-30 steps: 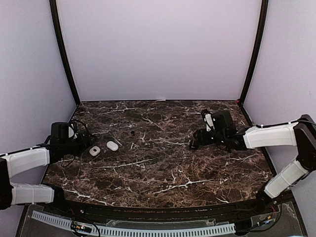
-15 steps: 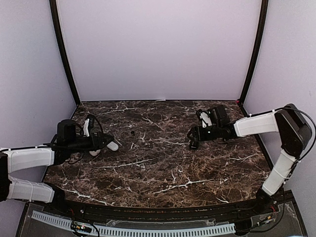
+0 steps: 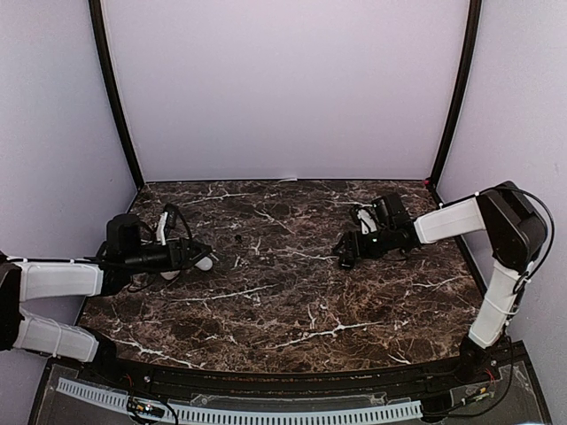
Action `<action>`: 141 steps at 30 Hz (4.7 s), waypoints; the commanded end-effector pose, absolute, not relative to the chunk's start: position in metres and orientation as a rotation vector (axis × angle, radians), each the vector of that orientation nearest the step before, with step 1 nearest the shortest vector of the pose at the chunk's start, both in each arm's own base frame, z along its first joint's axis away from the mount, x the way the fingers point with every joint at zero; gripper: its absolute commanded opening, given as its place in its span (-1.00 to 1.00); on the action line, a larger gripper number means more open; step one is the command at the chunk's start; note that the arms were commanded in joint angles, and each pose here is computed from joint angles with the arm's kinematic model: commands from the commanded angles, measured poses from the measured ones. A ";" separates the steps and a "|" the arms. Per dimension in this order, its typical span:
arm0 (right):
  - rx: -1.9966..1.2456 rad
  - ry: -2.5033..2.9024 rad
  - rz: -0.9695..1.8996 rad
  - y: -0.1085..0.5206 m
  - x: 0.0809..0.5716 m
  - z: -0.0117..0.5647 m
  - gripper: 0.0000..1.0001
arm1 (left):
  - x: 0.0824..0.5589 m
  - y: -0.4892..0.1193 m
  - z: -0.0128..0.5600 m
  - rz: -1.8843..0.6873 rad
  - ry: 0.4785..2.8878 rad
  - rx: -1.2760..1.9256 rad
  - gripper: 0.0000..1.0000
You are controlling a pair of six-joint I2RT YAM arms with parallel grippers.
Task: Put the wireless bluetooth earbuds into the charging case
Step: Pick up the charging case from the center of the board, then pass from the right arm to the left
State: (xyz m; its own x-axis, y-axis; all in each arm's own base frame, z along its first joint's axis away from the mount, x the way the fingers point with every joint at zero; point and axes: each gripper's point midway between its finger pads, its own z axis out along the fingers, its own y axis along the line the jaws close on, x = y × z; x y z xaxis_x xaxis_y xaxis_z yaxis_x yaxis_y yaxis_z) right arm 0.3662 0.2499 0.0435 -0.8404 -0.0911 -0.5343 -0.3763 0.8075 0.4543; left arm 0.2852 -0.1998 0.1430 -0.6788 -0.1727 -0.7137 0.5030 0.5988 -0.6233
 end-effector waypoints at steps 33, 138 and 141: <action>-0.634 2.391 0.688 0.241 0.341 0.059 0.61 | 0.275 -0.247 0.139 -1.179 2.028 0.490 0.31; -1.260 1.561 0.385 0.406 0.196 0.161 -0.24 | 0.207 -0.325 0.140 -1.674 1.819 0.857 0.25; -1.272 1.535 0.374 0.417 0.191 0.163 -0.23 | 0.203 -0.328 0.144 -1.704 1.800 0.859 0.21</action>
State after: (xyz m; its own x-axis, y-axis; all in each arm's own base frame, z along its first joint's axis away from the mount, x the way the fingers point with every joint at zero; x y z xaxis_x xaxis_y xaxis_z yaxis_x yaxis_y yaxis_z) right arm 0.1881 0.3992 0.1431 0.0667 -0.5529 -0.8305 -0.8812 0.3578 -0.3090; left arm 0.2145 -0.3245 0.1293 -0.6839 0.1141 -0.7206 0.7296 0.0973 -0.6769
